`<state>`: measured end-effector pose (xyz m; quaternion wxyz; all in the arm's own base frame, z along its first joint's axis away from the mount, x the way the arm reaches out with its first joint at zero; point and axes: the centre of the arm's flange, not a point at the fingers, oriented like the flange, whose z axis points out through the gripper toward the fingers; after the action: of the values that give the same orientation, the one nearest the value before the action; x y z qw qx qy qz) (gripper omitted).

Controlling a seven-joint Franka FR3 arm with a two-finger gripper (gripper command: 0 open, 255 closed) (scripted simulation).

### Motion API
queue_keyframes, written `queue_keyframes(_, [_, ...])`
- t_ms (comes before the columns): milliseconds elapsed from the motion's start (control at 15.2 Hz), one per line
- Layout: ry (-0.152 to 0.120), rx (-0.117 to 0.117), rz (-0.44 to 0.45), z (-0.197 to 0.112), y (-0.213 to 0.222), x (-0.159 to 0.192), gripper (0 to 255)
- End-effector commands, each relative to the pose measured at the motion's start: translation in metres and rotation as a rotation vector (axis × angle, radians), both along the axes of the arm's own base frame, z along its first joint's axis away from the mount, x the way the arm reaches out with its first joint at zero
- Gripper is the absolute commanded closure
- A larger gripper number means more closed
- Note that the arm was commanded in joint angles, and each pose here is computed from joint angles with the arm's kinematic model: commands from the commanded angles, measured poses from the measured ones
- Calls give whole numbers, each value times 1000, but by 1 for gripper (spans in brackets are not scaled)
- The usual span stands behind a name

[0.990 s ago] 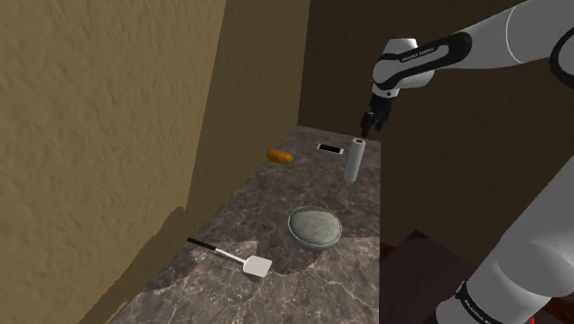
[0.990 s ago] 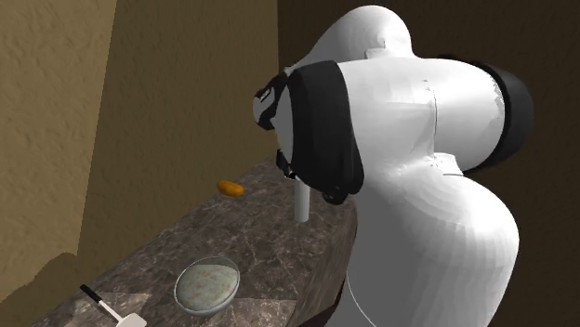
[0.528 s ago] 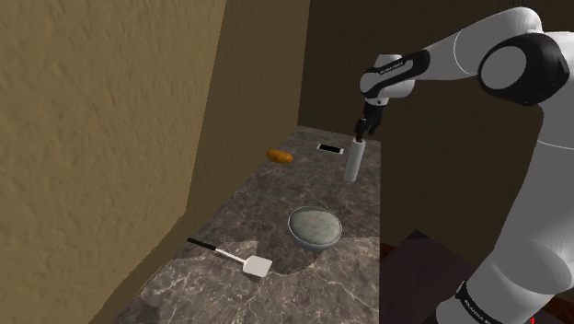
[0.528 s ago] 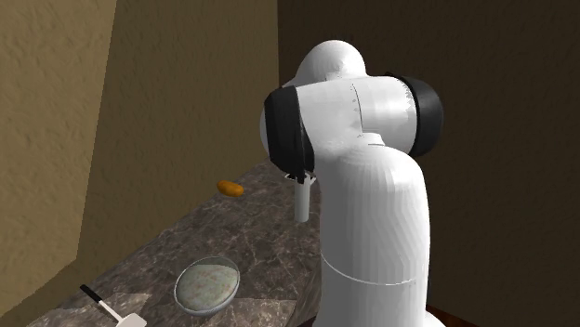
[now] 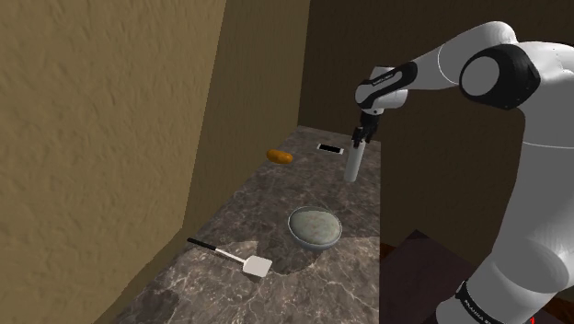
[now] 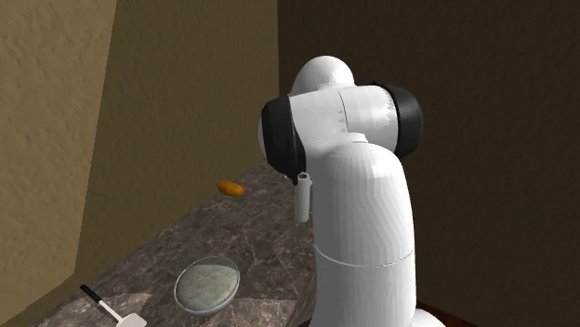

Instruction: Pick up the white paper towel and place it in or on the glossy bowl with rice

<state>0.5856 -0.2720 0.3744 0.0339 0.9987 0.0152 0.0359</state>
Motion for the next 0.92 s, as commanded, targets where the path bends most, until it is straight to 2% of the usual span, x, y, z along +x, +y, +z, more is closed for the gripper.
queue_keyframes(0, [0, 0, 0, -7, -1, 1, 0])
queue_keyframes(462, [0, 0, 0, -7, -1, 1, 0])
queue_keyframes(528, [0, 0, 0, -7, -1, 1, 255])
queue_keyframes(858, [0, 0, 0, -7, -1, 1, 255])
